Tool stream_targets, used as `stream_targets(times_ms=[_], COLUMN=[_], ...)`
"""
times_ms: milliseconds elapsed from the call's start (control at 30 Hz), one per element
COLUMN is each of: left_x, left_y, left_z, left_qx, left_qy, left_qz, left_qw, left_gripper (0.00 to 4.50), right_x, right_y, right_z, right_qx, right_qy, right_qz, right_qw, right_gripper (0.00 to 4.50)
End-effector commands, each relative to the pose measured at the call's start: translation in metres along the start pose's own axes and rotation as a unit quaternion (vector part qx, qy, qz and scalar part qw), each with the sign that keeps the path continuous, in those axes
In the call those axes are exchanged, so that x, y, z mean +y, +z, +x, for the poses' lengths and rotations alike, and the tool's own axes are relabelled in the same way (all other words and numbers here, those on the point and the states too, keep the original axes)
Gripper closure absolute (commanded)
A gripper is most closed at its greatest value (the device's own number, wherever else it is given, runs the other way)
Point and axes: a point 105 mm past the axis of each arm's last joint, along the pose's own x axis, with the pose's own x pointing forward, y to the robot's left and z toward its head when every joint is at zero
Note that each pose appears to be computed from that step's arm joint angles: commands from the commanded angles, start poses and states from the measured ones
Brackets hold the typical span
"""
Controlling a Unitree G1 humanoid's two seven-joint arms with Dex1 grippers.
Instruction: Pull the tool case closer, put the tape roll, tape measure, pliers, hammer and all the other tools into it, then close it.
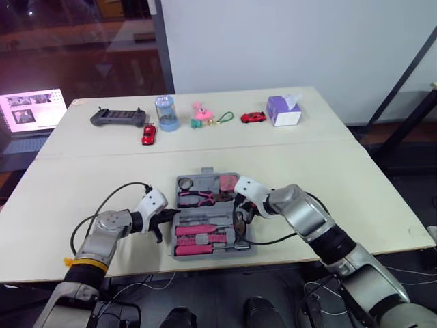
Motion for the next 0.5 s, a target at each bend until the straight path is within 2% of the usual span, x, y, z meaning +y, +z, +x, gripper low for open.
stream_targets(times_ms=[33, 500], left_x=[-0.0249, -0.0248], left_y=[-0.0067, -0.0111], left_z=[0.0079, -0.0003], left_qx=[0.006, 0.015], left_qy=[-0.05, -0.043], left_qz=[-0.007, -0.018], left_qw=[0.999, 0.999], left_gripper=[4.47, 4.47], right_x=[0.0261, 0.0282], right_y=[0.0227, 0.0188], right_z=[-0.0027, 0.0009], right_qx=[-0.041, -0.039], right_qy=[0.044, 0.038], right_qz=[-0.022, -0.007], right_qw=[0.998, 0.999], right_gripper=[4.5, 4.5])
